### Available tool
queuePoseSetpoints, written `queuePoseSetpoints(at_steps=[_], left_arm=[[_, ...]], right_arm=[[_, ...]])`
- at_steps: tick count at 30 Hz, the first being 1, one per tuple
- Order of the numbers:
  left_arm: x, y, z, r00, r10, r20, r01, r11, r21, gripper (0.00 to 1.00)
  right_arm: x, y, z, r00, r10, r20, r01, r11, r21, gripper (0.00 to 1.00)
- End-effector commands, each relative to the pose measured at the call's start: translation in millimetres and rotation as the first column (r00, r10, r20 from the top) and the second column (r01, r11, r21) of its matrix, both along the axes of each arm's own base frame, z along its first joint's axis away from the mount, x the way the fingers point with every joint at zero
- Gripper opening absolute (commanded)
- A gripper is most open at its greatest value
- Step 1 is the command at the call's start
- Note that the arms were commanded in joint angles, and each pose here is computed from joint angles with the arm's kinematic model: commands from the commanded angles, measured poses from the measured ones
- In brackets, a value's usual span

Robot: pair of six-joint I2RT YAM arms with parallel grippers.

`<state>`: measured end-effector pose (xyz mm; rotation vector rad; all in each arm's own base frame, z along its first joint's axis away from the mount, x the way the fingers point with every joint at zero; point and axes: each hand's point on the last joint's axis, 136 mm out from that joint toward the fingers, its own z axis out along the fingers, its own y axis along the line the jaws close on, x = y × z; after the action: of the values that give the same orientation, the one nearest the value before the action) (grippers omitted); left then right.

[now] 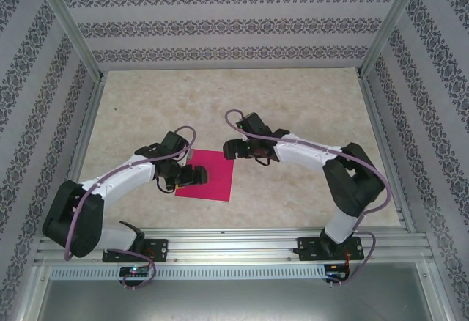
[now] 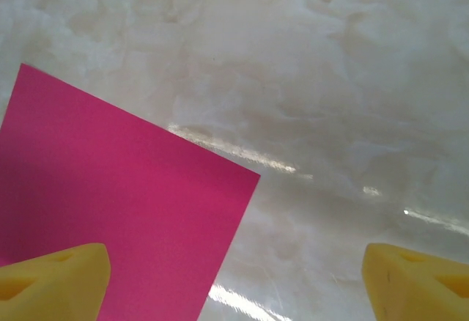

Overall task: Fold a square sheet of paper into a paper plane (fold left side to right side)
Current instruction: Pick up the square sheet of paper from the center of the table.

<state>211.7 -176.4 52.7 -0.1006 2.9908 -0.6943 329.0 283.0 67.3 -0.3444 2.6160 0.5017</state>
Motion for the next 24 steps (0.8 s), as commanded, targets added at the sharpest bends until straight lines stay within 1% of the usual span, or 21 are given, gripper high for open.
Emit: queuePoseSetpoints(at_steps=[1,8,12,16,20,24], left_arm=[[-1,-11,-6,0.999,0.022,-0.033,-0.024,0.998,-0.057,0.86],[-1,-7,-19,0.998,0.006,-0.063,-0.006,1.0,-0.008,0.86],[-2,-4,-21,0.998,0.003,-0.062,-0.002,1.0,0.011,0.86],[-4,-3,-25,0.998,0.006,-0.066,-0.005,1.0,0.013,0.86],[-5,-2,-30,0.997,0.012,-0.073,-0.011,1.0,0.016,0.86],[-6,-2,-32,0.997,0.012,-0.074,-0.01,1.0,0.019,0.86]], right_arm=[[6,11,-9,1.0,-0.014,-0.015,0.013,0.999,-0.038,0.88],[12,30,-37,0.999,0.019,-0.049,-0.025,0.992,-0.121,0.89],[9,39,-49,0.996,0.034,-0.082,-0.046,0.989,-0.143,0.89],[-4,51,-55,0.99,0.071,-0.121,-0.087,0.988,-0.129,0.88],[-20,62,-57,0.98,0.115,-0.163,-0.132,0.986,-0.098,0.84],[-31,71,-55,0.971,0.162,-0.178,-0.18,0.979,-0.09,0.81]])
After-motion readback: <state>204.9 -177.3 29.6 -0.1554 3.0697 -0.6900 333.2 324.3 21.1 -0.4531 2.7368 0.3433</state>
